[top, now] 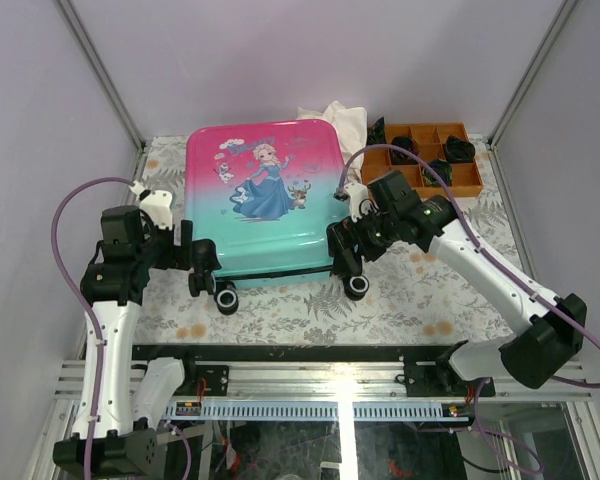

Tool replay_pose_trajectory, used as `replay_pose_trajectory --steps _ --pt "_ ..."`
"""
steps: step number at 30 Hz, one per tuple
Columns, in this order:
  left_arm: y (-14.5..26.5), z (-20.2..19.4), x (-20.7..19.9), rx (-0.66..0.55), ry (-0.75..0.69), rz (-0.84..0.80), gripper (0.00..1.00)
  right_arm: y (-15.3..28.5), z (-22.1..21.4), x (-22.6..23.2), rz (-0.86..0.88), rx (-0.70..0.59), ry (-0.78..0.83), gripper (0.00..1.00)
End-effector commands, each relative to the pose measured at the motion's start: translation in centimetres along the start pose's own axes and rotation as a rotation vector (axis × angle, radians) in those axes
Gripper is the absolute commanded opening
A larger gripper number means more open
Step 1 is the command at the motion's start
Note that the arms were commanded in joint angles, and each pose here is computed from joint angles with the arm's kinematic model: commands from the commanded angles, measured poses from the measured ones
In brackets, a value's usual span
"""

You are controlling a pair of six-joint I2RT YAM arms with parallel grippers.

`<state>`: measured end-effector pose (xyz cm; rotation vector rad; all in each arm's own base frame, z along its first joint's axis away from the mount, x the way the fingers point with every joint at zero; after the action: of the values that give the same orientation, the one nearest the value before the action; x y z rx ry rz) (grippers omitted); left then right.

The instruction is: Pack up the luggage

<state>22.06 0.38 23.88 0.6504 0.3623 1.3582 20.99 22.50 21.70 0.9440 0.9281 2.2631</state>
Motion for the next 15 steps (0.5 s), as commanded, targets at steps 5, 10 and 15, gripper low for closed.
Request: replay_pose_trajectory --steps 5,10,15 --pt "-2.3 -0.2 -2.3 -0.018 -0.079 -0.191 0.72 -2.4 1.1 -2.2 -0.142 -0.015 -0.005 0.77" --pt "-3.7 0.3 -4.0 -0.054 -0.054 -0.314 0.63 -2.4 3.6 -3.7 -0.222 -0.041 0.036 0.49" --pt "-6.3 2.4 -5.7 -0.076 -0.013 -0.424 0.55 -2.0 5.8 -7.3 -0.291 -0.068 0.039 0.35"
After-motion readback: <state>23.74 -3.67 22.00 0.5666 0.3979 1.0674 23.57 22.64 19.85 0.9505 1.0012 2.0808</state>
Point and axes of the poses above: each gripper's point midway between its finger pads, its own y axis back along the fingers, its own x axis along the line the jaws close on, z = x × y, the point moved 2 cm from there along y, back along the fingers, and after that the axes turned 5 degrees about -y, right-handed, at the moved point
